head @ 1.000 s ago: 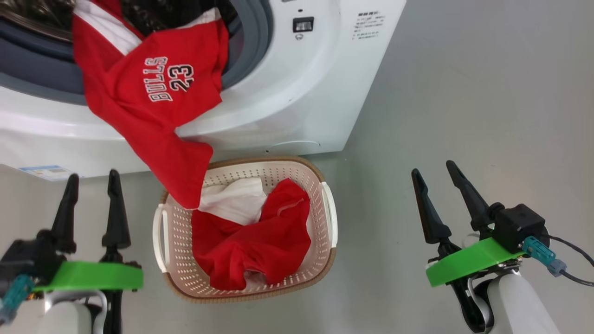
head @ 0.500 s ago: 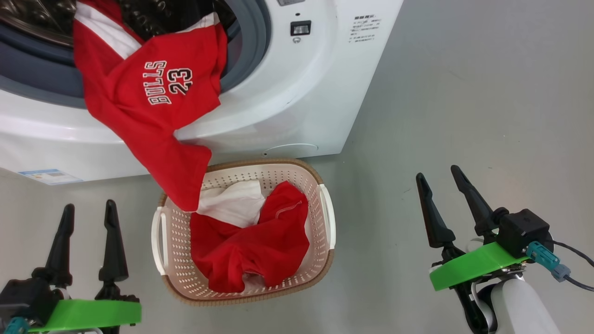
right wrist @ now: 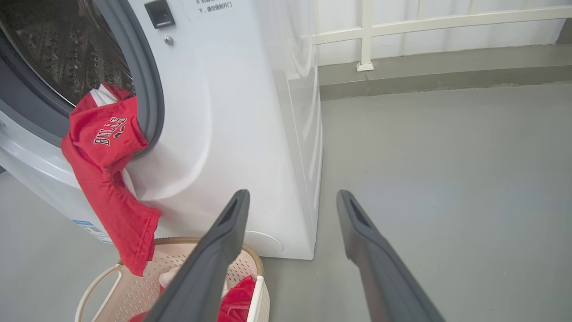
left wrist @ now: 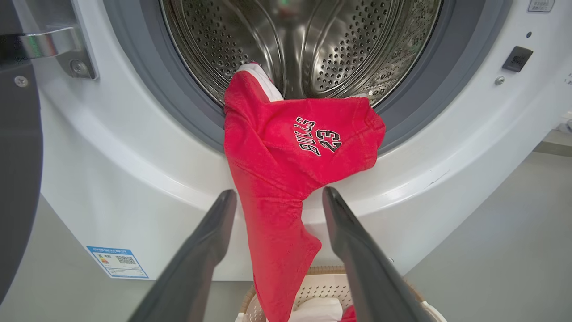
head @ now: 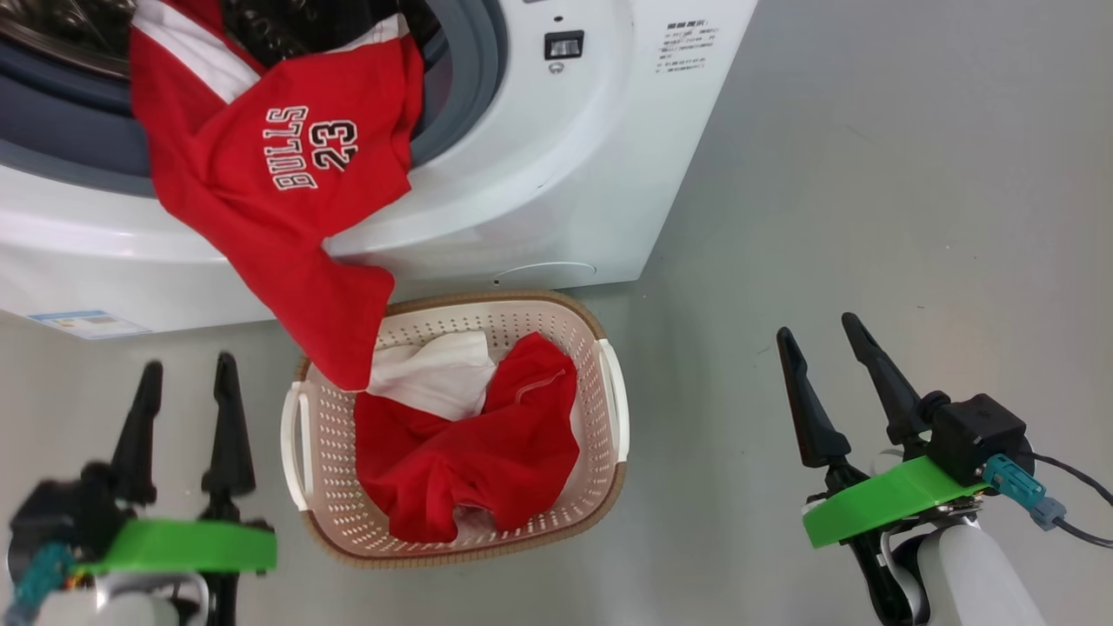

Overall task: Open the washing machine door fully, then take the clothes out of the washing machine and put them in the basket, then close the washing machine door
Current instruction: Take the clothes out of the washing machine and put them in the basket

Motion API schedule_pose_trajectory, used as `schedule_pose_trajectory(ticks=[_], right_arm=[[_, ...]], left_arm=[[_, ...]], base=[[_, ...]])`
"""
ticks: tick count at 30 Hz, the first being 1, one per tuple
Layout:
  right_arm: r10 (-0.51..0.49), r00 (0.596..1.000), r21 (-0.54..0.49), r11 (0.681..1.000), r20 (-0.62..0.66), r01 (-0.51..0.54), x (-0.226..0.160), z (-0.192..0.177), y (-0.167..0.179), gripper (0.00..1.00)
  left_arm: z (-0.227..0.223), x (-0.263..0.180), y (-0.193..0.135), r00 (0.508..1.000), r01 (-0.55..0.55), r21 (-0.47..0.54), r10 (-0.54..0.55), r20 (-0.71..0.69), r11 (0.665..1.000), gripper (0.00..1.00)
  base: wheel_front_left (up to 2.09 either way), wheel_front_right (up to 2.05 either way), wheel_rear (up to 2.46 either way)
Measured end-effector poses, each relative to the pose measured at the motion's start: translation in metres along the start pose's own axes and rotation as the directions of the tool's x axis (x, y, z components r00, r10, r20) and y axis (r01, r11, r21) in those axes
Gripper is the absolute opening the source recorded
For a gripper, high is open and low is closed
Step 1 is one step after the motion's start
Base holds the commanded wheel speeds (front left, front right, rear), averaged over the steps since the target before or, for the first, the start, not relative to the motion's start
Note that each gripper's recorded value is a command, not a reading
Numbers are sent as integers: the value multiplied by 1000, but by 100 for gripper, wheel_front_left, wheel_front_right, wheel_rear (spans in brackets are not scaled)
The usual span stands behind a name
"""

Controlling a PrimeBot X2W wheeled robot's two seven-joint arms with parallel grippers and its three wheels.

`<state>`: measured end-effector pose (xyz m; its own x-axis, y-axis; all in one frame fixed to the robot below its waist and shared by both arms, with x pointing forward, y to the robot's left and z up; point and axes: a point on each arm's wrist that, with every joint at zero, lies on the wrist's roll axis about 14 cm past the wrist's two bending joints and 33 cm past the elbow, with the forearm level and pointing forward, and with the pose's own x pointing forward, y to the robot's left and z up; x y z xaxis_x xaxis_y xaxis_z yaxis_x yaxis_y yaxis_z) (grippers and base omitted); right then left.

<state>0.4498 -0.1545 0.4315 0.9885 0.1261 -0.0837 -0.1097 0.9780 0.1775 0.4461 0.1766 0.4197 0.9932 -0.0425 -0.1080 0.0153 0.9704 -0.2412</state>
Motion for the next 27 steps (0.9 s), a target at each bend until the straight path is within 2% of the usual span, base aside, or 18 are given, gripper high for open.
schedule_pose_trajectory(ticks=[9, 16, 27], right_arm=[[1, 1000, -2, 1000, -11, -1, 2, -5, -1, 100], [-4, 1000, -1, 1000, -31, 4, 2, -12, -4, 100], [-27, 999, -4, 1000, -36, 27, 8, -16, -14, 100]], left_arm=[[-14, 42, -7, 998, 44, -20, -45, -52, 999, 100], [-44, 74, -3, 986, 41, -30, -45, -160, 999, 100], [-68, 107, 3, 968, 28, -43, -38, -247, 999, 100]], base=[[0, 0, 0], [0, 0, 0], [0, 0, 0]])
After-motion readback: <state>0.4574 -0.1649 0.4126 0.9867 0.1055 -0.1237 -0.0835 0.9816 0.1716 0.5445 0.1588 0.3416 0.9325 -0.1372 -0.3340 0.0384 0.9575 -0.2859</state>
